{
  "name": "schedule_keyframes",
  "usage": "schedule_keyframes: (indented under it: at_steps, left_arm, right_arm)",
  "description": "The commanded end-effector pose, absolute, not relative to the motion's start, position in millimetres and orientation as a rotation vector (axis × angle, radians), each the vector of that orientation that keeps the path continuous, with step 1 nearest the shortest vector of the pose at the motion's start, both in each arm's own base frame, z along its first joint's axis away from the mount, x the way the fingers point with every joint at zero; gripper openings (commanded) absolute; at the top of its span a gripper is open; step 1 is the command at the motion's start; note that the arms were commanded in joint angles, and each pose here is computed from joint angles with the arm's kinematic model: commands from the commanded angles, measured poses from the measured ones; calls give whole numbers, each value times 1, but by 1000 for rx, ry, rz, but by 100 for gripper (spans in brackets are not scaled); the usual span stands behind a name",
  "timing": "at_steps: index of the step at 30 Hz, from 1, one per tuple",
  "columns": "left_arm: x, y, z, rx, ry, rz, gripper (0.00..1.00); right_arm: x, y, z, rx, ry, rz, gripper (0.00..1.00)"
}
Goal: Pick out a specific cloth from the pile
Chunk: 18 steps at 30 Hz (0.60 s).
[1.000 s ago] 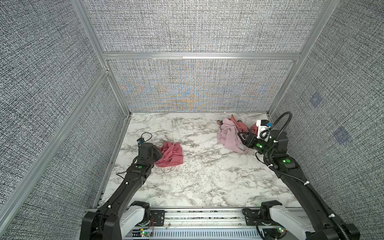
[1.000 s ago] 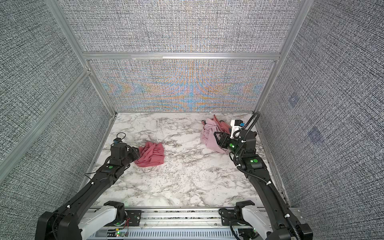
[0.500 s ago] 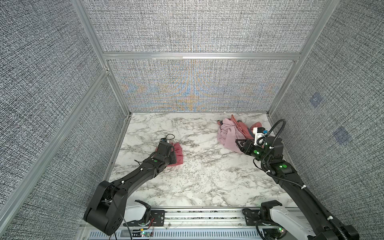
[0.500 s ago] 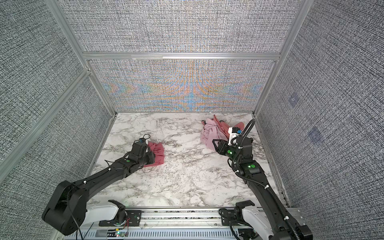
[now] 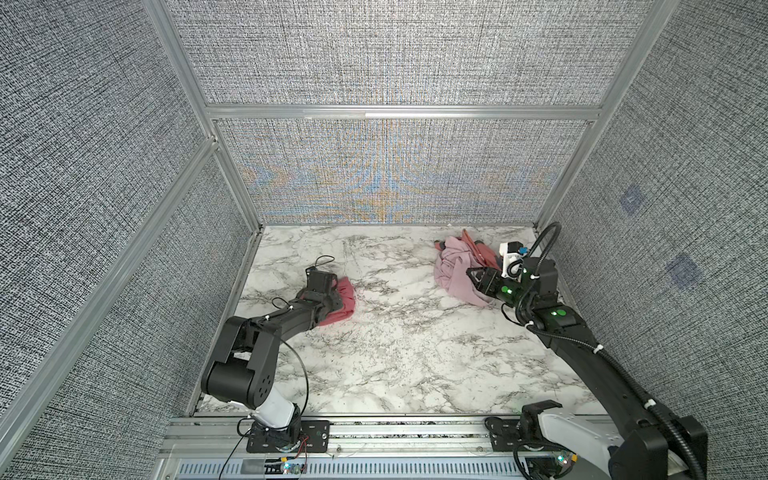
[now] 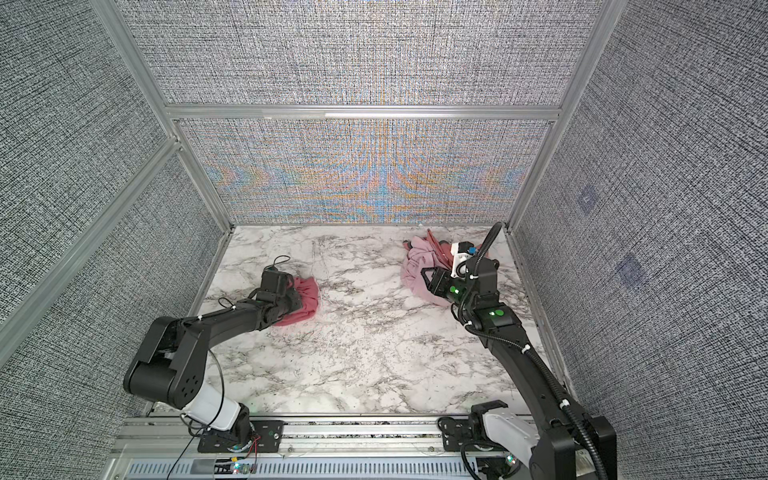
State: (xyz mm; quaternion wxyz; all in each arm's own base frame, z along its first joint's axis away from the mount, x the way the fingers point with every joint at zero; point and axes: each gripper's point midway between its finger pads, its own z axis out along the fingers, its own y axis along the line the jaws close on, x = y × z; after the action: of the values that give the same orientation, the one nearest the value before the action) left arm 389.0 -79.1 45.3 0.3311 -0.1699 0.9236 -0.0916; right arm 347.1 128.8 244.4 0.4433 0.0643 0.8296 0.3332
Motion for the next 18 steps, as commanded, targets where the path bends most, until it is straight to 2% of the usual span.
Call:
schedule_keyframes:
  at_steps: [1,8,18]
  left_arm:
    - [416,-70,58,-452,2356,-273,32]
    - [449,-46,76,-501,2304,-267,32]
    - [424,-38,150,-417,2118,-252,36]
  right_arm:
    - [353,129,249,141,2048,808,46]
    - [358,128,242,143,2067,784,46]
    - [362,94,234,132,2074,535,46]
